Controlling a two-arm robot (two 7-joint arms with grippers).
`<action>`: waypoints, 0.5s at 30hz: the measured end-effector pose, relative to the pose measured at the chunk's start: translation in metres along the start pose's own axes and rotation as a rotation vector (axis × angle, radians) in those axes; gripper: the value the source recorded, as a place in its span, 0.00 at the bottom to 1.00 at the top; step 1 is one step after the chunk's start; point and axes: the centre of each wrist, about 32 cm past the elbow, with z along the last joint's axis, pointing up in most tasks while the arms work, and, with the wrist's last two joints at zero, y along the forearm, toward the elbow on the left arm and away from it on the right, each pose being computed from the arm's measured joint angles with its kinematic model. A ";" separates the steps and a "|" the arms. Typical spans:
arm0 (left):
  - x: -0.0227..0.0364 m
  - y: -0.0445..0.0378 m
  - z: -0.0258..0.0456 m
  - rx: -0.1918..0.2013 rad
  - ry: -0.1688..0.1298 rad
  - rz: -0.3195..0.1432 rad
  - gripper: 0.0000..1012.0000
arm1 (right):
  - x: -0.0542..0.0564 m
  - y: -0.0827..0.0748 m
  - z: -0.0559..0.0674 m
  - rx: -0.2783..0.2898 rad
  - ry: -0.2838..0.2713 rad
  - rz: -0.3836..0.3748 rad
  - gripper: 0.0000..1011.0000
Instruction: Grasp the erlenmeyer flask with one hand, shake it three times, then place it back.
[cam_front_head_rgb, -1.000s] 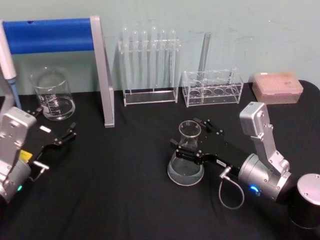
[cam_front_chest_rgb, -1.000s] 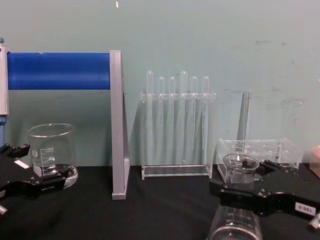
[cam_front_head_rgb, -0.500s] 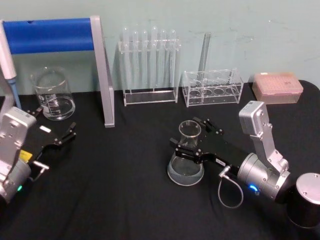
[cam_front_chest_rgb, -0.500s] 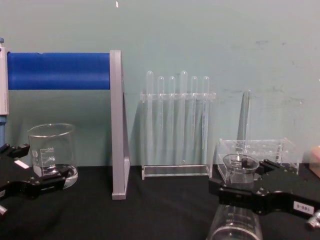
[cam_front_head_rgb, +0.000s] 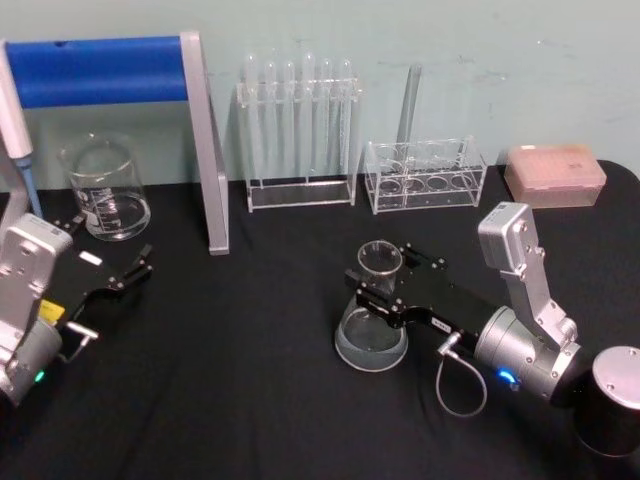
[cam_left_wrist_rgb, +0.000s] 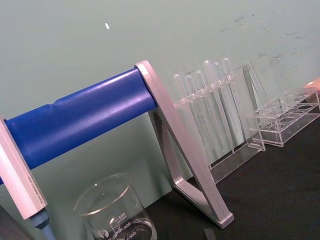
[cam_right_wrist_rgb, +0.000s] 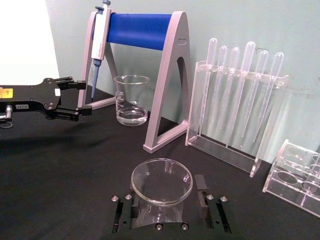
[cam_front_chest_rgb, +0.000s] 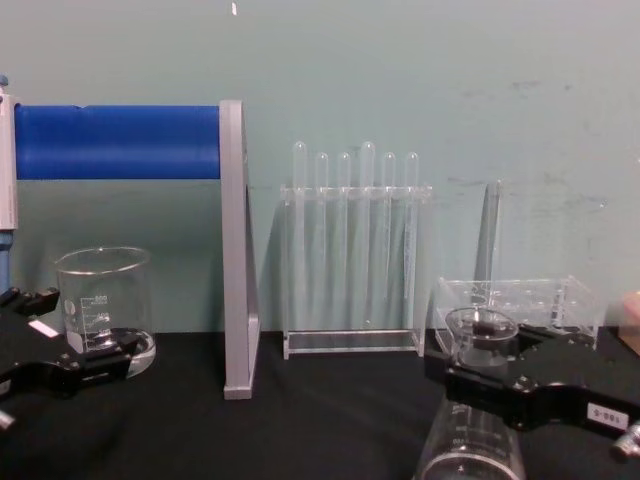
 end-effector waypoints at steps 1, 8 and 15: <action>0.0000 0.0000 0.0000 0.000 0.000 0.000 0.99 | 0.000 0.000 0.000 0.000 0.000 0.000 0.65; 0.0000 0.0000 0.0000 0.000 0.000 0.000 0.99 | 0.000 0.000 0.000 0.000 0.000 0.000 0.45; 0.0000 0.0000 0.0000 0.000 0.000 0.000 0.99 | 0.000 0.000 0.000 0.001 0.000 0.000 0.45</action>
